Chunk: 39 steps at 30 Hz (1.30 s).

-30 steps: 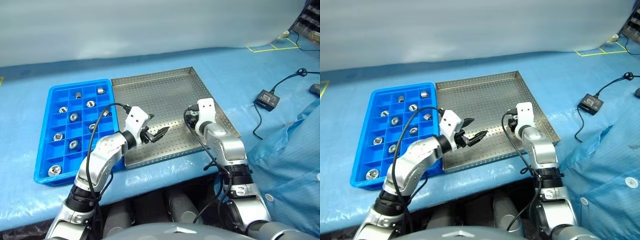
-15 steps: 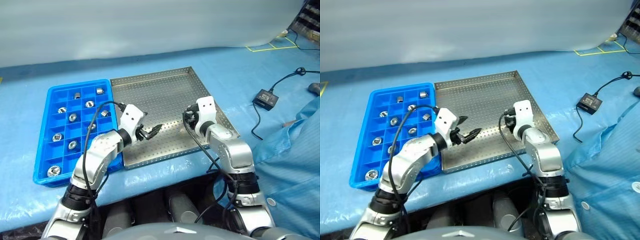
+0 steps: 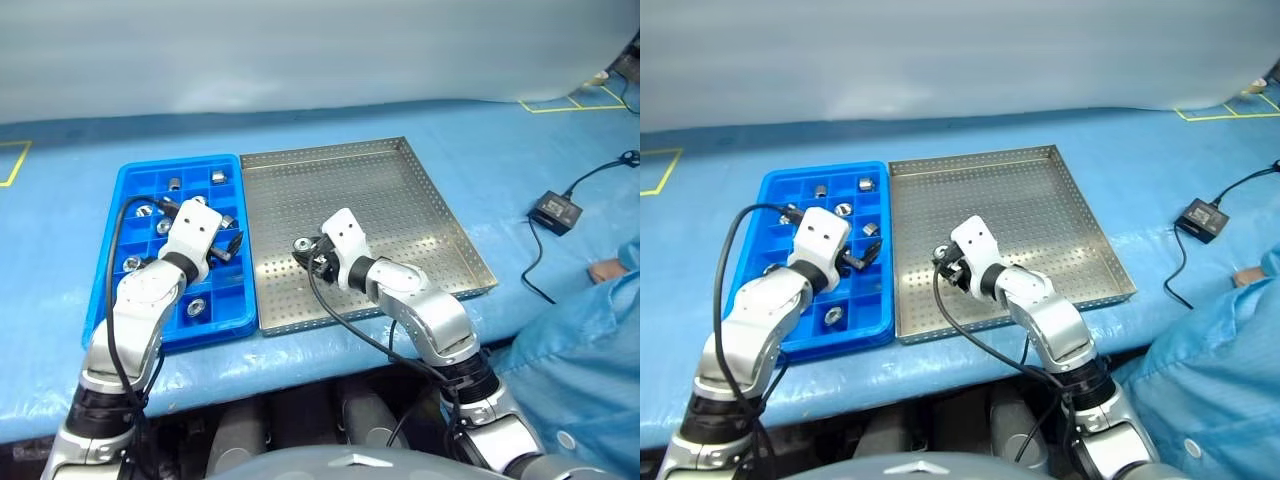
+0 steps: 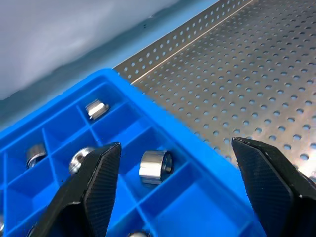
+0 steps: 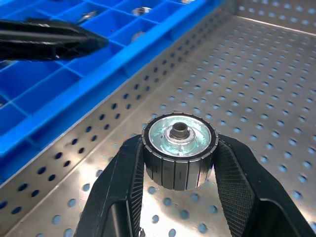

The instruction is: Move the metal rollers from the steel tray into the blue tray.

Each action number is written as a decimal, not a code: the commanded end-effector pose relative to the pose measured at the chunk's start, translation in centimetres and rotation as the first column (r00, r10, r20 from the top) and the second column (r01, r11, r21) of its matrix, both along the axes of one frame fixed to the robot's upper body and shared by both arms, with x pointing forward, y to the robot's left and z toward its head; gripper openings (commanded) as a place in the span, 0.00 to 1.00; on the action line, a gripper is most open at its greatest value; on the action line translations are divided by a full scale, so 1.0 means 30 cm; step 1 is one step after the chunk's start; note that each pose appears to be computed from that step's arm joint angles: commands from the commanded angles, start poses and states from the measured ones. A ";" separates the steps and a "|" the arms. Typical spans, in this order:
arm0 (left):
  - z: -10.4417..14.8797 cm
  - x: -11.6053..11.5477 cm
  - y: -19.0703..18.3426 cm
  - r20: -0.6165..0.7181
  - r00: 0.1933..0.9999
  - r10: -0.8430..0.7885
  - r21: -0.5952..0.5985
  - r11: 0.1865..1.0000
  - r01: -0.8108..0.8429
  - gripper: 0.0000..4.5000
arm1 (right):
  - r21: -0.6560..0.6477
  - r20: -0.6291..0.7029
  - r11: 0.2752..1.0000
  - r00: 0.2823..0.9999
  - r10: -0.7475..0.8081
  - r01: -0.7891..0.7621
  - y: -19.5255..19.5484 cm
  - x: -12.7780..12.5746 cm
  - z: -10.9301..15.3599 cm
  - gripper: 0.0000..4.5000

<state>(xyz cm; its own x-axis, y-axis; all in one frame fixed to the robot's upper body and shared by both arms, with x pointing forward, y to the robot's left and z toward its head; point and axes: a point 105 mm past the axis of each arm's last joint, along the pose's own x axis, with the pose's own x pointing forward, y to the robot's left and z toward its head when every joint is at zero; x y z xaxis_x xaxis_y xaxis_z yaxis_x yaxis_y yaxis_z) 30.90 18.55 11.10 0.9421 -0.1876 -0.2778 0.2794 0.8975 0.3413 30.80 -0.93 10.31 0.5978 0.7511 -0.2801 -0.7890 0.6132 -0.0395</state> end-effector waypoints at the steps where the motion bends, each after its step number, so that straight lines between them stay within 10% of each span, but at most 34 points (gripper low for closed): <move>1: 0.060 -0.022 0.033 0.072 0.996 0.053 0.008 0.999 -0.053 0.87 | 0.031 0.107 0.991 0.987 0.123 -0.127 0.091 -0.021 0.094 0.38; 15: 0.068 -0.112 0.004 0.066 0.997 -0.029 -0.106 0.994 0.036 0.87 | 0.030 0.111 0.958 0.954 0.280 -0.285 0.200 -0.013 0.084 0.38; 21: 0.062 -0.104 -0.011 0.057 0.998 -0.033 -0.127 0.991 0.040 0.87 | 0.037 0.116 0.971 0.966 0.232 -0.238 0.194 0.020 0.068 0.81; 24: 0.059 -0.100 -0.023 0.054 0.998 -0.043 -0.147 0.988 0.051 0.87 | 0.058 0.162 0.976 0.967 0.199 -0.210 0.174 0.029 0.093 0.81; 39: 0.044 0.006 -0.230 0.083 0.948 -0.306 -0.231 0.920 0.317 0.87 | 0.031 0.150 0.986 0.975 -0.165 0.162 -0.378 0.052 0.099 0.81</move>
